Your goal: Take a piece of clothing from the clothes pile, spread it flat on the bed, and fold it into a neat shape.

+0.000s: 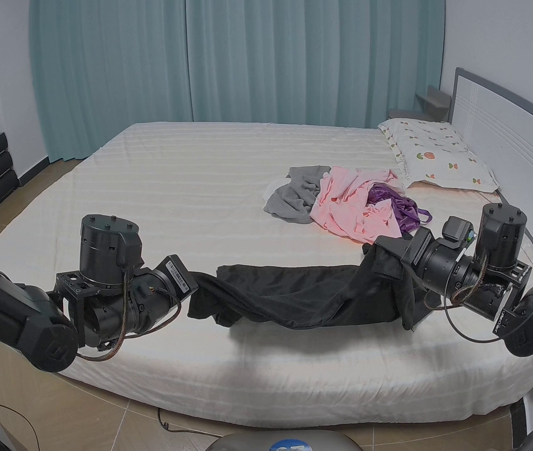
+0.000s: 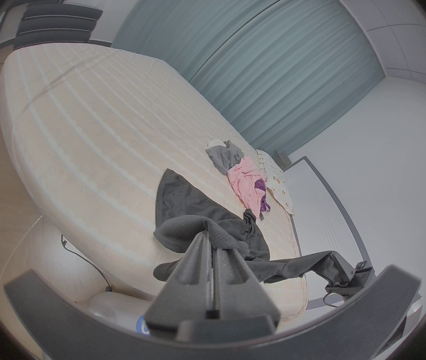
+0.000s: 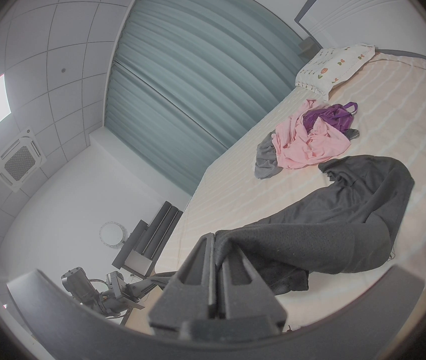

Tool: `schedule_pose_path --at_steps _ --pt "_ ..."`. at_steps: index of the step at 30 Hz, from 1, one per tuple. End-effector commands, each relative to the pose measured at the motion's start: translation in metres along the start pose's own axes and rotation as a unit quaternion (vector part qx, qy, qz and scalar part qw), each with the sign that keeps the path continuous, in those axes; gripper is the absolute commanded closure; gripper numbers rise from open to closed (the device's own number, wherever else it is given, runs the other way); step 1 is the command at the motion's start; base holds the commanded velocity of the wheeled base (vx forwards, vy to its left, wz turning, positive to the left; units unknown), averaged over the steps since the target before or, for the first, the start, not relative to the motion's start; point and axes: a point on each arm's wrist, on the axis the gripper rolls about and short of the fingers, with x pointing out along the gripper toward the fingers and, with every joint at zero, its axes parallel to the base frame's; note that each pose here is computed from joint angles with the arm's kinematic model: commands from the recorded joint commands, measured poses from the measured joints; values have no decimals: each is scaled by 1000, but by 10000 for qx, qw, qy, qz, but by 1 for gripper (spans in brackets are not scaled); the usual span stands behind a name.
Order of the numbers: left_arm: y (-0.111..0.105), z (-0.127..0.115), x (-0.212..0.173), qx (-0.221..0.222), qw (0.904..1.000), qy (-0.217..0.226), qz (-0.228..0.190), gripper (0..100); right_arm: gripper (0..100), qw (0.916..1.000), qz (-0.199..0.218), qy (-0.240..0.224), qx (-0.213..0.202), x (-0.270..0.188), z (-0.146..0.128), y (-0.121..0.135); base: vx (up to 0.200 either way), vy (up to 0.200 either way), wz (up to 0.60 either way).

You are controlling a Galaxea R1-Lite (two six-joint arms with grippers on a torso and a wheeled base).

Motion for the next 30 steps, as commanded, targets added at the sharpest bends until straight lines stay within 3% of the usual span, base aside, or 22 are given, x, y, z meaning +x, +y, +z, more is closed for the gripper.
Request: schedule_pose_path --at_steps 1,30 --pt "0 0 0 -4 10000 -12 4 100 100 10000 4 -2 0 0 0 0 0 200 0" --pt "2 7 -2 -46 9999 -124 16 100 100 10000 49 -54 2 0 1 1 0 200 0"
